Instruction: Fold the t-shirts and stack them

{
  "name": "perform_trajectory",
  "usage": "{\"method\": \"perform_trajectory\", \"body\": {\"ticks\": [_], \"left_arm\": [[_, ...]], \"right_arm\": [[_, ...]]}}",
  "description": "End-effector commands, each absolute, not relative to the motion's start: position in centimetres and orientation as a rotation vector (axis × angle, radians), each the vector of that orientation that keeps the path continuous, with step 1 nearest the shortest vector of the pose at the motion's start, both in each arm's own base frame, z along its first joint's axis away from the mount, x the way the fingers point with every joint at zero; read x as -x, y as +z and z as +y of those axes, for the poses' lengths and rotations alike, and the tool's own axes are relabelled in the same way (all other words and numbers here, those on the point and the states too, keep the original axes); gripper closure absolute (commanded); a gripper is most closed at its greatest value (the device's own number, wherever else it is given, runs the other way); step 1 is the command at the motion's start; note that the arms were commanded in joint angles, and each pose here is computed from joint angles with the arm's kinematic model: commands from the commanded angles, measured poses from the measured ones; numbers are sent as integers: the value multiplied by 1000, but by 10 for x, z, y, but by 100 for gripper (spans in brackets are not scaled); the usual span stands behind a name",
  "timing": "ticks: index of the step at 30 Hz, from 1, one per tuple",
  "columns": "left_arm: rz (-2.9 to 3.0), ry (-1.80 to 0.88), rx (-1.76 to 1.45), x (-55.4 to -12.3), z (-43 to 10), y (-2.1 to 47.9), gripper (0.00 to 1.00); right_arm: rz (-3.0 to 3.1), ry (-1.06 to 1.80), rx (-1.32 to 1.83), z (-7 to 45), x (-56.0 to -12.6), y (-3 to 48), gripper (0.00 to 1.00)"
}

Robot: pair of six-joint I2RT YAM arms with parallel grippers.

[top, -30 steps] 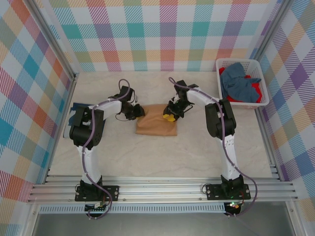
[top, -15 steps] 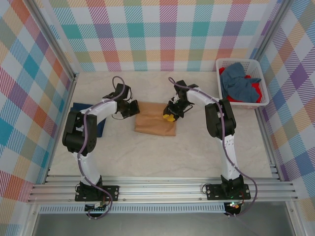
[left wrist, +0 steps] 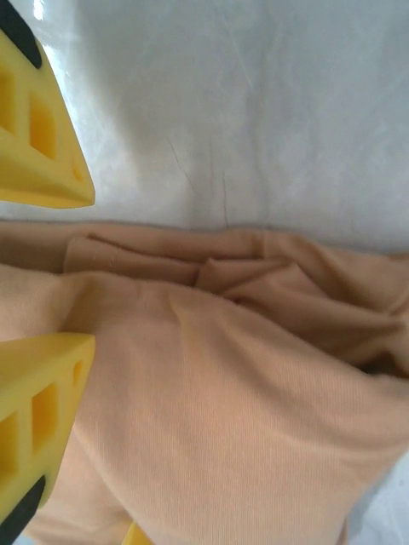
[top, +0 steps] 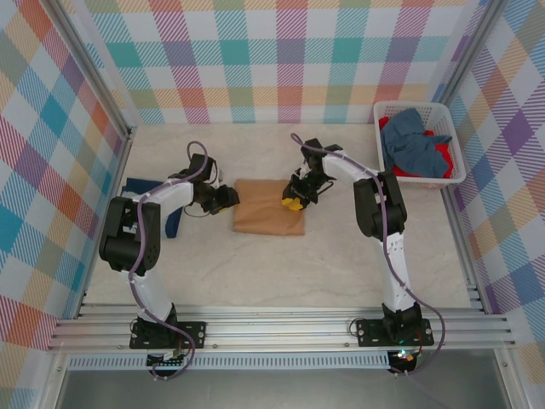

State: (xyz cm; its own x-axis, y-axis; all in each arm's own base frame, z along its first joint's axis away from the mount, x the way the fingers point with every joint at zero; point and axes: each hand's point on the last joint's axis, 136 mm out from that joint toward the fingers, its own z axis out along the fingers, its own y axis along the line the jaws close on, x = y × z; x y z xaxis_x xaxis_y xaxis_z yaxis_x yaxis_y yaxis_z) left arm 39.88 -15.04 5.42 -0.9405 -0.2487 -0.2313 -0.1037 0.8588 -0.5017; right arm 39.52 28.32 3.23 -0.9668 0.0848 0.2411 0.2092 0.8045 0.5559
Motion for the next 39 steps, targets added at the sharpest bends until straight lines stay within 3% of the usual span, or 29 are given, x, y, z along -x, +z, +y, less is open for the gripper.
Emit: {"method": "perform_trajectory", "body": {"ticks": [1,4,7,8,15,18,25,33,39], "left_arm": [[2700,-824,166,-407,-169,58,56],[2654,-833,185,-416,-170,64,53],[2791,-736,212,-405,-164,39,52],[2813,-713,209,-403,-162,34,43],[2872,-721,217,-396,-167,16,35],[2883,-755,217,-397,-177,11,39],[2926,-763,171,-388,-204,3,57],[2861,-808,182,-399,-216,24,54],[2942,-700,172,-390,-206,7,57]], "right_arm": [[-2769,-792,243,271,-388,11,72],[-2765,-790,246,271,-387,10,72],[-2761,-797,253,272,-387,9,73],[-2761,-802,254,273,-388,10,73],[-2759,-803,251,273,-388,10,73],[-2756,-801,251,273,-387,9,73],[-2748,-796,255,273,-386,6,74],[-2749,-800,259,272,-388,6,74],[-2745,-806,265,273,-388,5,74]]}}
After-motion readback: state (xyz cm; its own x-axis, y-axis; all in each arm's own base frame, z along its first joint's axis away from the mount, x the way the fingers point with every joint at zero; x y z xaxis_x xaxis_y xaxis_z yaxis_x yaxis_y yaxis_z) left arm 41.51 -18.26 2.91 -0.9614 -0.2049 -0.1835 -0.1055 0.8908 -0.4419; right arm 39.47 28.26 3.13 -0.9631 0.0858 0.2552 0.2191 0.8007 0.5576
